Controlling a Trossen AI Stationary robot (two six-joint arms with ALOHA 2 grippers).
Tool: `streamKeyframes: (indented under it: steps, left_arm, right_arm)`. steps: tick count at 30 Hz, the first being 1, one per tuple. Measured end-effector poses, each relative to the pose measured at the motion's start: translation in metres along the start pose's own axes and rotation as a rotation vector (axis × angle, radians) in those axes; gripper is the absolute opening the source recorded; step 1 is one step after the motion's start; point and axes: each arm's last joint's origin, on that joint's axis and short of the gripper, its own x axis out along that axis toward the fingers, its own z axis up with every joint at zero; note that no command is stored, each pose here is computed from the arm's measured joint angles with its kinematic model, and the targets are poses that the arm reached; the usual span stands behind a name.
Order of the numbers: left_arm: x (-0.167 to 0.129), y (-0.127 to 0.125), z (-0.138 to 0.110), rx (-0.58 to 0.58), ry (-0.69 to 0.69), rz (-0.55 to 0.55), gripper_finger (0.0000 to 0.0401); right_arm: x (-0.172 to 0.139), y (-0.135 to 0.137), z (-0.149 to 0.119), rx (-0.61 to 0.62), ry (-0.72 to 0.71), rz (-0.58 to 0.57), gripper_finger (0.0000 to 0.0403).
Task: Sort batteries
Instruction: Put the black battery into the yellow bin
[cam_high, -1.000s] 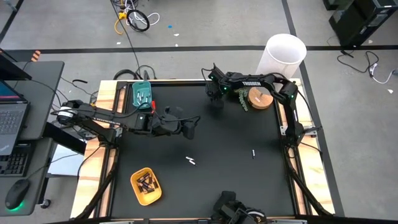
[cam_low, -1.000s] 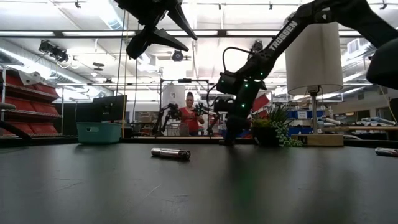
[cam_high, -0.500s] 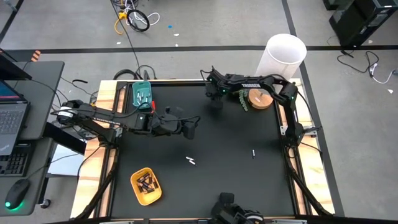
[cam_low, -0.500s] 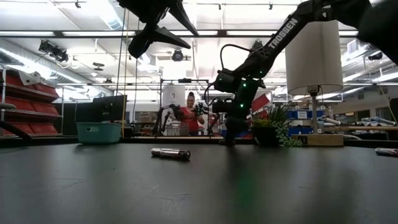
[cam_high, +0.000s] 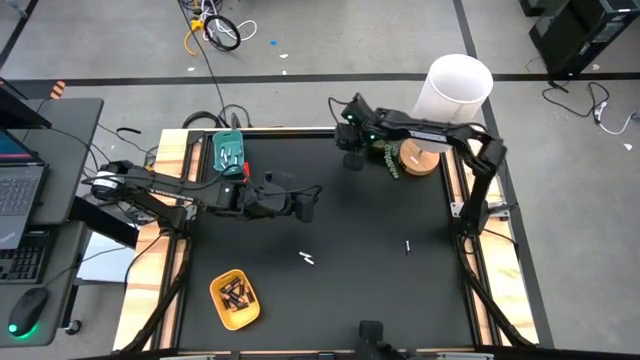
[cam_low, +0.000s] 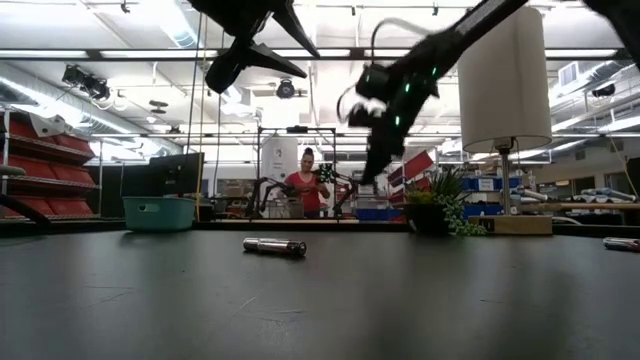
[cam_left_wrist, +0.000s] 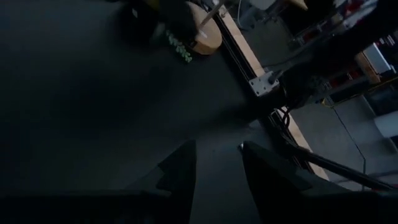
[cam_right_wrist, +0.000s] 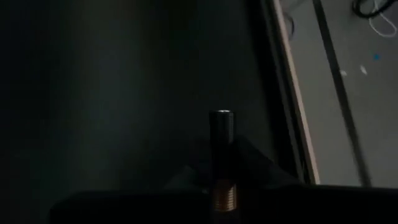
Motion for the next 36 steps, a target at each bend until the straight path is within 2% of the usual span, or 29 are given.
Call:
streamKeyframes:
  steps: [6,10,14,20,25,30,36]
  left_arm:
    - [-0.036,-0.017,-0.005,0.008,-0.149,-0.041,0.0145]
    - [-0.066,-0.025,-0.014,0.046,-0.190,-0.065,0.0138]
    - [-0.087,-0.030,-0.033,0.085,-0.187,-0.087,0.0134]
    - [-0.116,-0.027,-0.070,0.072,-0.043,-0.106,0.0131]
    - [-0.142,-0.018,-0.098,0.032,0.029,-0.105,0.0131]
    - [-0.150,-0.015,-0.107,0.002,-0.018,-0.104,0.0131]
    - [-0.142,-0.020,-0.120,0.036,-0.120,-0.108,0.0131]
  right_arm:
    - [-0.072,0.031,0.028,0.118,-0.198,0.094,0.0025]
    - [-0.115,0.071,0.049,0.150,-0.360,0.199,0.0025]
    - [-0.137,0.118,0.068,0.204,-0.473,0.327,0.0025]
    - [-0.142,0.194,0.089,0.254,-0.571,0.469,0.0025]
    - [-0.133,0.242,0.096,0.316,-0.587,0.583,0.0025]
    - [-0.124,0.267,0.109,0.430,-0.685,0.719,0.0025]
    - [-0.113,0.279,0.121,0.575,-0.797,0.860,0.0025]
